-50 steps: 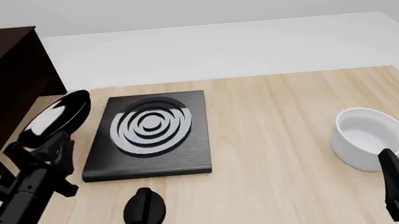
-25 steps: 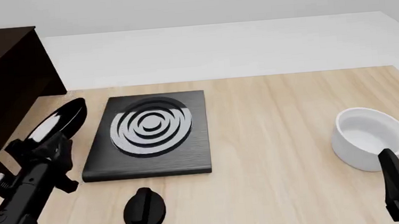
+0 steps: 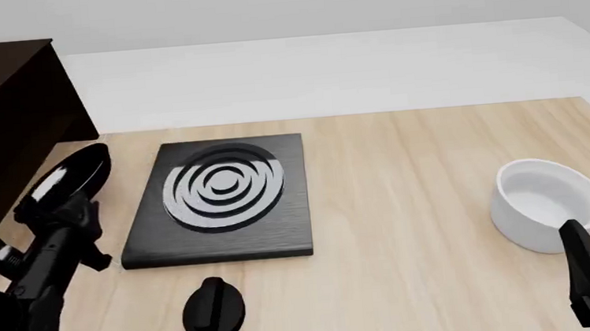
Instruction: Put the frying pan under the cabinet shelf.
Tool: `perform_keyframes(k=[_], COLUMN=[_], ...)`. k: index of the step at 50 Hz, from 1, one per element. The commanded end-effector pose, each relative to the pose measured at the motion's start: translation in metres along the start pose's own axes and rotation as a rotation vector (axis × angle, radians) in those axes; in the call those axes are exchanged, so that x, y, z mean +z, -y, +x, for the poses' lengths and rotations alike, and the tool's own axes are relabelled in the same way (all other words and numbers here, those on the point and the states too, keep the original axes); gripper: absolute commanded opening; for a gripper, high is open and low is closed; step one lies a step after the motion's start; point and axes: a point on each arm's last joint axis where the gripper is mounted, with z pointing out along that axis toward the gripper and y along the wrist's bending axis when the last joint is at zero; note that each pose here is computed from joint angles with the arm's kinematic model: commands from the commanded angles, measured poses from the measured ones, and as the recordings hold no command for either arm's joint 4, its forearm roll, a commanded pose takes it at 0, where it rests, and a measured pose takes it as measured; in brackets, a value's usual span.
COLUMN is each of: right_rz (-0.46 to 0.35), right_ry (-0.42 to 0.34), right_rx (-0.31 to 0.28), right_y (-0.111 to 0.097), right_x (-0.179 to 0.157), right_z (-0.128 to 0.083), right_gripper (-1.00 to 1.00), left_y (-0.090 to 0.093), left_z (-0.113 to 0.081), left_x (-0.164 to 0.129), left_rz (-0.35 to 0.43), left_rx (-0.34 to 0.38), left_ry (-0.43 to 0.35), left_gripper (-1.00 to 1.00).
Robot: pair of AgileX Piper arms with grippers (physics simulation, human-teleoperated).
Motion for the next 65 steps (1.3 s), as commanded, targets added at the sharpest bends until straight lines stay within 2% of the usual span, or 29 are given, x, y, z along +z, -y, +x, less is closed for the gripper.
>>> perform_keyframes(k=[1, 16, 20, 25, 26, 29, 30, 31, 33, 34, 35, 37, 38, 41, 42, 44, 45, 46, 47, 48, 50, 51, 53, 54, 59, 62, 63, 64, 65], right_rz=[0.000, 0.000, 0.000, 0.000, 0.000, 0.000, 0.000, 0.000, 0.000, 0.000, 0.000, 0.000, 0.000, 0.000, 0.000, 0.000, 0.000, 0.000, 0.000, 0.000, 0.000, 0.000, 0.000, 0.000, 0.000, 0.000, 0.000, 0.000, 0.000], right_ry=[0.000, 0.000, 0.000, 0.000, 0.000, 0.000, 0.000, 0.000, 0.000, 0.000, 0.000, 0.000, 0.000, 0.000, 0.000, 0.000, 0.000, 0.000, 0.000, 0.000, 0.000, 0.000, 0.000, 0.000, 0.000, 0.000, 0.000, 0.000, 0.000], right_rx=[0.000, 0.000, 0.000, 0.000, 0.000, 0.000, 0.000, 0.000, 0.000, 0.000, 0.000, 0.000, 0.000, 0.000, 0.000, 0.000, 0.000, 0.000, 0.000, 0.000, 0.000, 0.000, 0.000, 0.000, 0.000, 0.000, 0.000, 0.000, 0.000], right_y=[0.000, 0.000, 0.000, 0.000, 0.000, 0.000, 0.000, 0.000, 0.000, 0.000, 0.000, 0.000, 0.000, 0.000, 0.000, 0.000, 0.000, 0.000, 0.000, 0.000, 0.000, 0.000, 0.000, 0.000, 0.000, 0.000, 0.000, 0.000, 0.000], right_x=[0.000, 0.000, 0.000, 0.000, 0.000, 0.000, 0.000, 0.000, 0.000, 0.000, 0.000, 0.000, 0.000, 0.000, 0.000, 0.000, 0.000, 0.000, 0.000, 0.000, 0.000, 0.000, 0.000, 0.000, 0.000, 0.000, 0.000, 0.000, 0.000], right_z=[0.000, 0.000, 0.000, 0.000, 0.000, 0.000, 0.000, 0.000, 0.000, 0.000, 0.000, 0.000, 0.000, 0.000, 0.000, 0.000, 0.000, 0.000, 0.000, 0.000, 0.000, 0.000, 0.000, 0.000, 0.000, 0.000, 0.000, 0.000, 0.000], right_gripper=[1.00, 1.00, 1.00, 1.00, 1.00, 1.00, 1.00, 1.00, 1.00, 1.00, 1.00, 1.00, 1.00, 1.00, 1.00, 1.00, 1.00, 1.00, 1.00, 1.00, 1.00, 1.00, 1.00, 1.00, 1.00, 1.00, 1.00, 1.00, 1.00], left_y=[-0.008, -0.035, -0.031, -0.046, -0.040, -0.053, -0.045, -0.053, -0.046, -0.058, -0.049, -0.054, -0.053, -0.056, -0.049, -0.051, -0.044, -0.056, -0.056, -0.049, -0.056, -0.048, -0.051, -0.037, -0.026, -0.026, -0.015, -0.017, -0.017], left_z=[-0.029, -0.078, -0.104, -0.125, -0.138, -0.141, -0.148, -0.146, -0.152, -0.152, -0.156, -0.155, -0.161, -0.157, -0.163, -0.151, -0.159, -0.145, -0.145, -0.155, -0.144, -0.151, -0.145, -0.150, -0.122, -0.112, -0.104, -0.099, -0.099], left_x=[0.025, 0.045, 0.042, 0.045, 0.039, 0.043, 0.039, 0.044, 0.039, 0.047, 0.042, 0.045, 0.039, 0.046, 0.038, 0.052, 0.045, 0.059, 0.059, 0.052, 0.059, 0.055, 0.057, 0.056, 0.067, 0.068, 0.068, 0.065, 0.065], left_rz=[-0.007, -0.073, -0.064, -0.099, -0.090, -0.117, -0.104, -0.118, -0.111, -0.126, -0.116, -0.126, -0.141, -0.134, -0.141, -0.123, -0.154, -0.136, -0.135, -0.171, -0.143, -0.168, -0.144, -0.154, -0.108, -0.072, -0.091, -0.066, -0.066], left_rx=[0.002, -0.003, 0.051, 0.024, 0.072, 0.035, 0.084, 0.058, 0.104, 0.073, 0.127, 0.111, 0.160, 0.132, 0.211, 0.198, 0.271, 0.228, 0.228, 0.291, 0.266, 0.312, 0.297, 0.348, 0.424, 0.420, 0.477, 0.453, 0.453], left_ry=[0.097, 0.238, 0.319, 0.374, 0.416, 0.418, 0.440, 0.429, 0.451, 0.436, 0.453, 0.447, 0.469, 0.446, 0.471, 0.419, 0.456, 0.392, 0.392, 0.430, 0.386, 0.416, 0.394, 0.418, 0.334, 0.301, 0.290, 0.276, 0.276], left_gripper=[-1.00, -1.00, -1.00, -1.00, -1.00, -1.00, -1.00, -1.00, -1.00, -1.00, -1.00, -1.00, -1.00, -1.00, -1.00, -1.00, -1.00, -1.00, -1.00, -1.00, -1.00, -1.00, -1.00, -1.00, -1.00, -1.00, -1.00, 1.00, 1.00])
